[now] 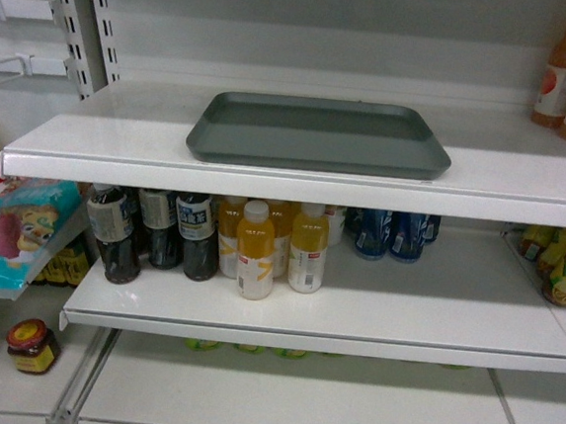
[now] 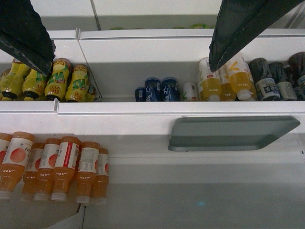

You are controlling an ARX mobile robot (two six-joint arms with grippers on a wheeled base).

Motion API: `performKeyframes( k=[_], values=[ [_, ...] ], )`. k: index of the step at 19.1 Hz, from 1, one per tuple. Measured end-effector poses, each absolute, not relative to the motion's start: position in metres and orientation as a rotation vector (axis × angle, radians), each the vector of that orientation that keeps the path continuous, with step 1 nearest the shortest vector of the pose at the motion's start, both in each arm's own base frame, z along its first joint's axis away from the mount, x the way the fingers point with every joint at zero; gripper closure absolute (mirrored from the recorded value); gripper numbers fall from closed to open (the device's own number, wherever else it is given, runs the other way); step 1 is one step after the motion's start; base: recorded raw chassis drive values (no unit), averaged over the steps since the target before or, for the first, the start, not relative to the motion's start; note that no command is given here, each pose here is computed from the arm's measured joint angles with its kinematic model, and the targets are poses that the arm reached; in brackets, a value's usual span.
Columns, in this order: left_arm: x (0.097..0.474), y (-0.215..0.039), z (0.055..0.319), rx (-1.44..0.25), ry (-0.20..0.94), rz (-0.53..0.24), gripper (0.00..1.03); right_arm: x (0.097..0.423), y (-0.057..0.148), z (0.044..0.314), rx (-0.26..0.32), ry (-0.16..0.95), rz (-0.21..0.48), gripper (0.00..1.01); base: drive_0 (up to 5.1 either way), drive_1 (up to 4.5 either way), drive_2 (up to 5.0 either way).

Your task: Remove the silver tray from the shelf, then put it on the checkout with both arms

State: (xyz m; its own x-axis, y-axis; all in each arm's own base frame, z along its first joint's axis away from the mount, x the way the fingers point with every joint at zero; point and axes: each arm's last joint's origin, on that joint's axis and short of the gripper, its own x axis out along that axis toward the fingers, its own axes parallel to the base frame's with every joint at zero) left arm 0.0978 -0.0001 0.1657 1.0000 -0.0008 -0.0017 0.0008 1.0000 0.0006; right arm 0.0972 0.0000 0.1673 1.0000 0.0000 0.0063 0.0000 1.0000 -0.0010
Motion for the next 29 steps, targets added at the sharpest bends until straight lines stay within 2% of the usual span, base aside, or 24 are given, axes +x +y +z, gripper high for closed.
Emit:
performKeyframes(
  k=[15,29],
  values=[
    [0.0978,-0.0001,0.1655,0.001,0.004,-0.001,0.05,0.0972,0.0,0.1672,-0.001,-0.006,0.0,0.03,0.0,0.0,0.0],
    [0.0978,-0.0001,0.1651,0.001,0.008,0.0,0.05,0.0972,0.0,0.1672,-0.001,-0.006,0.0,0.03,0.0,4.23,-4.2]
  ],
)
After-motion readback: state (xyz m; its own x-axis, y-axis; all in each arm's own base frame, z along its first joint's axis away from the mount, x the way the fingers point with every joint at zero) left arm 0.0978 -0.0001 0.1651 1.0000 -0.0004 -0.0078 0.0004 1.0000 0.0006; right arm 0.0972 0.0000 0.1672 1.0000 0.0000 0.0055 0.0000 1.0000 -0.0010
